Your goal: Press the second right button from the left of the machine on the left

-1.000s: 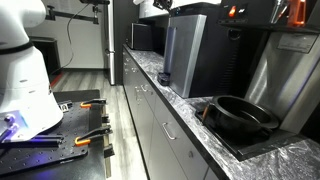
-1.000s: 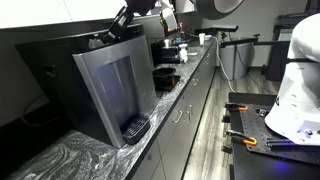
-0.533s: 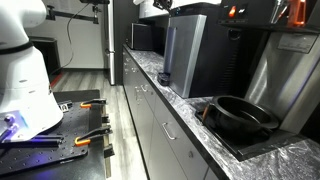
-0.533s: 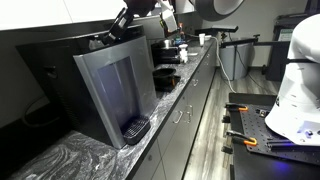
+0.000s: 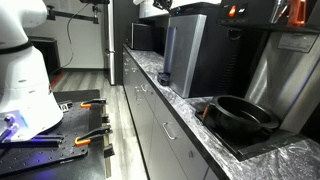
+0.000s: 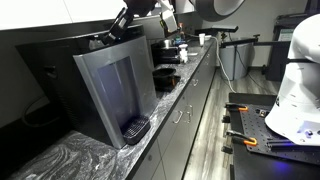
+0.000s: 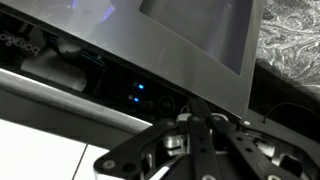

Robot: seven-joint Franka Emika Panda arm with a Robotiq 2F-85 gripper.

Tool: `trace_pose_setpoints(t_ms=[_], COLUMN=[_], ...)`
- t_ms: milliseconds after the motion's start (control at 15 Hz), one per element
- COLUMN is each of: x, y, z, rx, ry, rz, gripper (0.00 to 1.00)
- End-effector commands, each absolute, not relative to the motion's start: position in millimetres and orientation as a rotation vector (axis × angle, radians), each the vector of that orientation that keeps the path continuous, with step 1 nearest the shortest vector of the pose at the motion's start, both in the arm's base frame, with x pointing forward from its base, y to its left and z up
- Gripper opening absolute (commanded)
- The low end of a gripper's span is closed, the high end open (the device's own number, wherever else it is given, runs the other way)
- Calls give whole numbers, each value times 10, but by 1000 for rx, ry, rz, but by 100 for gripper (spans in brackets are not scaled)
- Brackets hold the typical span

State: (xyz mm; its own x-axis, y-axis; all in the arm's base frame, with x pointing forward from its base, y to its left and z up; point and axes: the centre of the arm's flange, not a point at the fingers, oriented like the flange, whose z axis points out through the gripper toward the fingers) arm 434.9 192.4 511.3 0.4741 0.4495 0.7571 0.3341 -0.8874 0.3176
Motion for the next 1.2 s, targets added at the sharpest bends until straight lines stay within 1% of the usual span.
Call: trace_pose_setpoints(t_ms=[0,467,733,933,1133], x=[4486,4428,4292,4128,3991], y=[1943,1976,2102,2196,2187], z=[5265,5239,5215,5137,5064], rx=[2530,2562,2625,2691,2749], ry=[707,733,794,838,823], rz=[1441,1410,1360,1261,1091], gripper=[0,0,0,0,0])
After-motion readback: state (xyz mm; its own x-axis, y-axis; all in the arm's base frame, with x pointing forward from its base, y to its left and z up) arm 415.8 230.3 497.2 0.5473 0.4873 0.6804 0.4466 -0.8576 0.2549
